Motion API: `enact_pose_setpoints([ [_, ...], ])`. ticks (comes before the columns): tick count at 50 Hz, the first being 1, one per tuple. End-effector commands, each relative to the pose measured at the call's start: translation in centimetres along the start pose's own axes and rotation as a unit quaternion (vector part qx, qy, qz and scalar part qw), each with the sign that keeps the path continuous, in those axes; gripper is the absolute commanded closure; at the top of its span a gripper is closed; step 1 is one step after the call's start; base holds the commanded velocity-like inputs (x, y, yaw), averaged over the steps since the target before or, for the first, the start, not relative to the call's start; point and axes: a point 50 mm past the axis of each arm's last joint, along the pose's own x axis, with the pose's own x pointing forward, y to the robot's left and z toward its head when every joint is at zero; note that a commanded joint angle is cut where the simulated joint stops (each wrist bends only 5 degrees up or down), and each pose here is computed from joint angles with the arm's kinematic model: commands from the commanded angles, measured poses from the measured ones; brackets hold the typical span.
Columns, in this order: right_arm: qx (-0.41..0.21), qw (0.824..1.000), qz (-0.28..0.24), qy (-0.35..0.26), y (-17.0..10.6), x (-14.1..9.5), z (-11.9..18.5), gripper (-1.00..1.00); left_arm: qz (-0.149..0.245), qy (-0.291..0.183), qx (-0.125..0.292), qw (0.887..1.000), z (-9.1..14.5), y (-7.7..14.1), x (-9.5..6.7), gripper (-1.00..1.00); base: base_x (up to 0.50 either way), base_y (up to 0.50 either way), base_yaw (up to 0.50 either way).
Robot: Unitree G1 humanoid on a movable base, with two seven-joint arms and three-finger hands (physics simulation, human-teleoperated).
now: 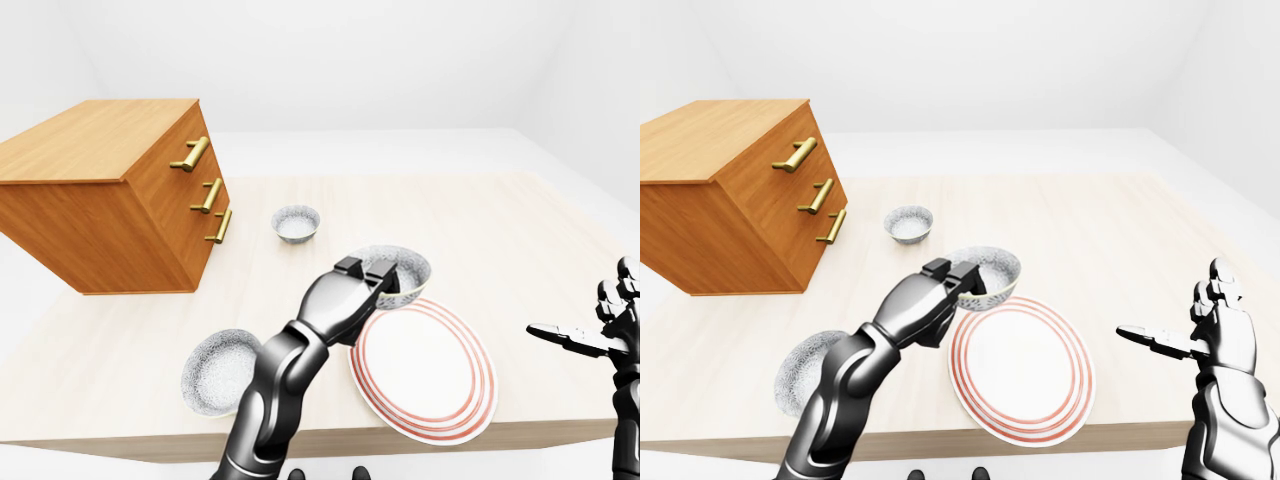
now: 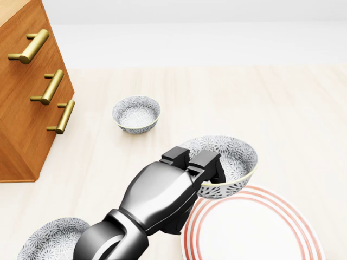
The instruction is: Put the bowl in the middle on the plate.
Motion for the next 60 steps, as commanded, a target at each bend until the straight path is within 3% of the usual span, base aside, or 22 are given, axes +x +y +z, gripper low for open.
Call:
enact_pose_setpoints([
  [1, -0.001, 1.0, 0.0, 0.001, 0.0, 0.0, 0.0, -1.0, 0.009, -0.011, -0.011, 1.0, 0.5, -0.3, -0.1, 1.0, 0.0, 0.0, 0.0],
  [11, -0.002, 1.0, 0.0, -0.003, 0.0, -0.1, 0.1, -1.0, -0.011, -0.014, -0.014, 1.0, 1.1, -1.7, -0.6, 1.0, 0.0, 0.0, 0.0],
  [12, -0.002, 1.0, 0.0, -0.002, 0.0, -0.2, 0.1, -1.0, -0.016, -0.004, 0.009, 1.0, 0.9, -2.1, -0.7, 1.0, 0.0, 0.0, 0.0],
  [25, -0.002, 1.0, 0.001, 0.003, 0.0, -0.1, -0.1, -1.0, -0.025, -0.025, -0.001, 0.999, 2.4, -3.0, -0.9, 1.0, 0.0, 0.0, 0.0],
  [38, -0.001, 1.0, 0.001, 0.002, 0.0, -0.1, -0.1, -1.0, -0.025, -0.031, 0.001, 0.999, 2.7, -3.2, -0.6, 1.0, 0.0, 0.0, 0.0],
  [54, -0.001, 1.0, 0.001, 0.003, 0.0, -0.1, -0.1, -1.0, -0.033, -0.088, 0.0, 0.996, 5.8, -2.8, -1.1, 1.0, 0.0, 0.0, 0.0],
  [60, -0.001, 1.0, 0.002, 0.001, 0.0, -0.1, -0.1, -1.0, -0.038, -0.086, 0.001, 0.996, 5.6, -3.1, -1.1, 1.0, 0.0, 0.0, 0.0],
])
